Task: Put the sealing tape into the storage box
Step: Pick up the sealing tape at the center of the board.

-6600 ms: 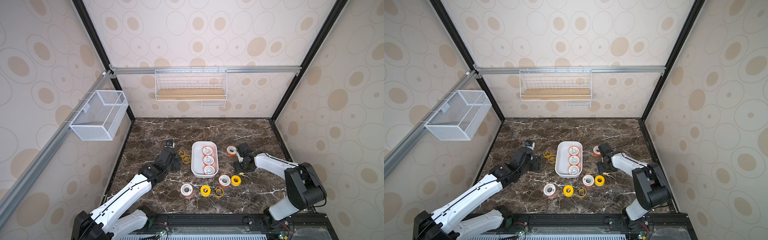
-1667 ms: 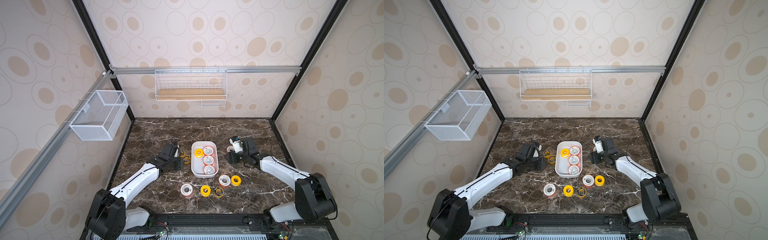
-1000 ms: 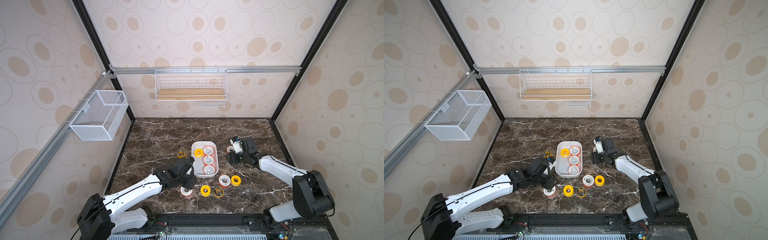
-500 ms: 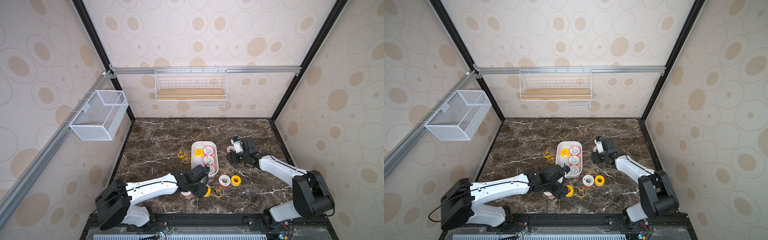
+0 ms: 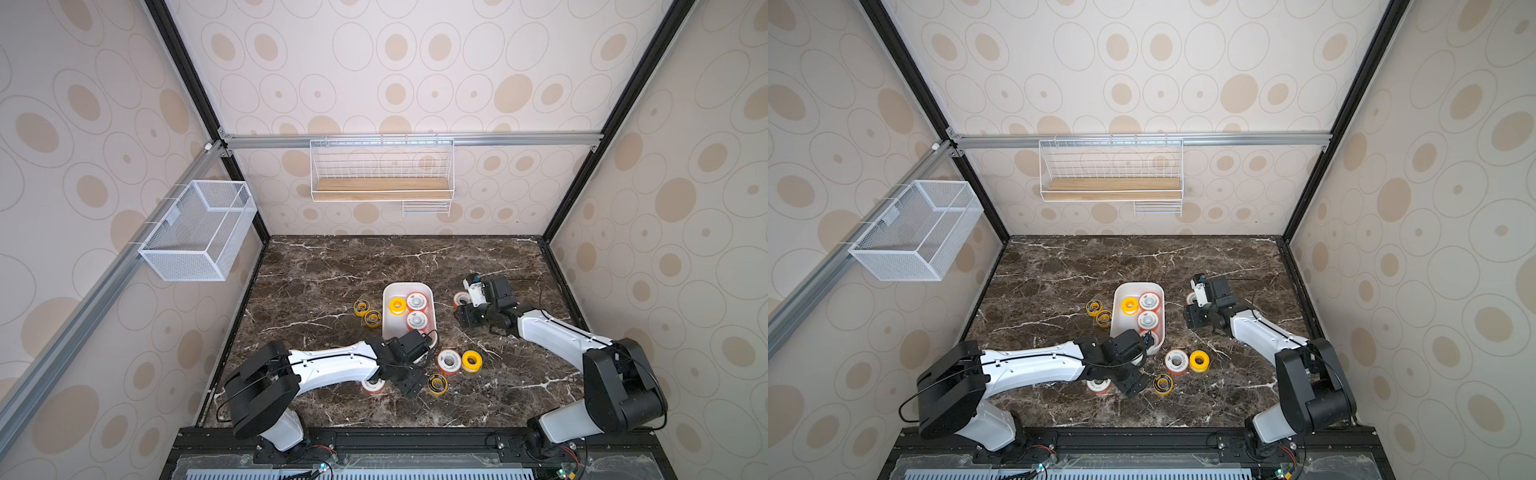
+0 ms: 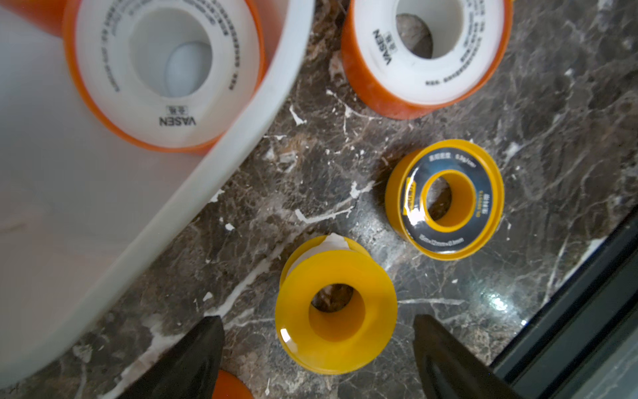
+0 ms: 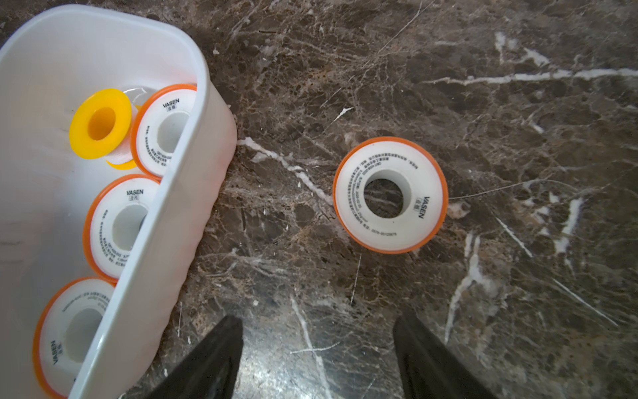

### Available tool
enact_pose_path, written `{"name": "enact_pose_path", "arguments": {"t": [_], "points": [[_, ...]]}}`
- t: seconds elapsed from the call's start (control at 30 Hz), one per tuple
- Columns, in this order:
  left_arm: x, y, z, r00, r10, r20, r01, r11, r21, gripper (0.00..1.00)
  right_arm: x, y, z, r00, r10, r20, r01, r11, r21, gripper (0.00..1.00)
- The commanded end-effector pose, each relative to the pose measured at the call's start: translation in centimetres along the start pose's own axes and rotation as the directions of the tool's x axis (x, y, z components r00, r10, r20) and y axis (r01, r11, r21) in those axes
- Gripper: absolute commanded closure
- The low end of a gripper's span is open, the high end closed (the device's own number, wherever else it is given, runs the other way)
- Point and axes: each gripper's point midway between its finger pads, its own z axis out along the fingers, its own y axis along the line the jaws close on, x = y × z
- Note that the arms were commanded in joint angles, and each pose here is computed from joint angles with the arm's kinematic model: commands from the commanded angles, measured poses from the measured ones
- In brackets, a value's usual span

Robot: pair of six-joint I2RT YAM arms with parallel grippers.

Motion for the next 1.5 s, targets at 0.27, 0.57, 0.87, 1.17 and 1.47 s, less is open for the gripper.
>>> {"name": "enact_pose_path", "arguments": {"t": [0.27, 0.57, 0.87, 1.17, 1.47], "points": [[-0.5, -0.7, 0.7, 0.998, 0.052, -0.034, -0.052, 0.999, 0.002, 0.13, 0.4, -0.6, 0.3, 0.999, 0.014, -0.029, -0.014, 1.0, 0.016, 0.25], [-0.5, -0.7, 1.5, 0.998, 0.038, -0.057, -0.038, 0.999, -0.009, 0.23, 0.5, -0.6, 0.4, 0.999, 0.015, -0.034, -0.015, 1.0, 0.012, 0.24], [-0.4, -0.3, 1.1, 0.997, 0.036, -0.062, -0.038, 0.999, -0.028, 0.36, 0.4, -0.4, 0.3, 0.999, 0.015, -0.036, -0.014, 1.0, 0.005, 0.24], [-0.9, -0.2, -2.3, 0.999, 0.033, -0.019, -0.034, 0.999, -0.032, 0.36, -0.2, 1.4, -0.1, 1.0, 0.004, -0.007, -0.004, 0.995, -0.101, 0.24], [-4.2, 1.1, -7.0, 0.991, -0.04, 0.129, 0.041, 0.999, -0.01, 0.36, -1.4, 6.9, -1.3, 0.999, -0.02, 0.046, 0.038, 0.906, -0.421, 0.28]]}}
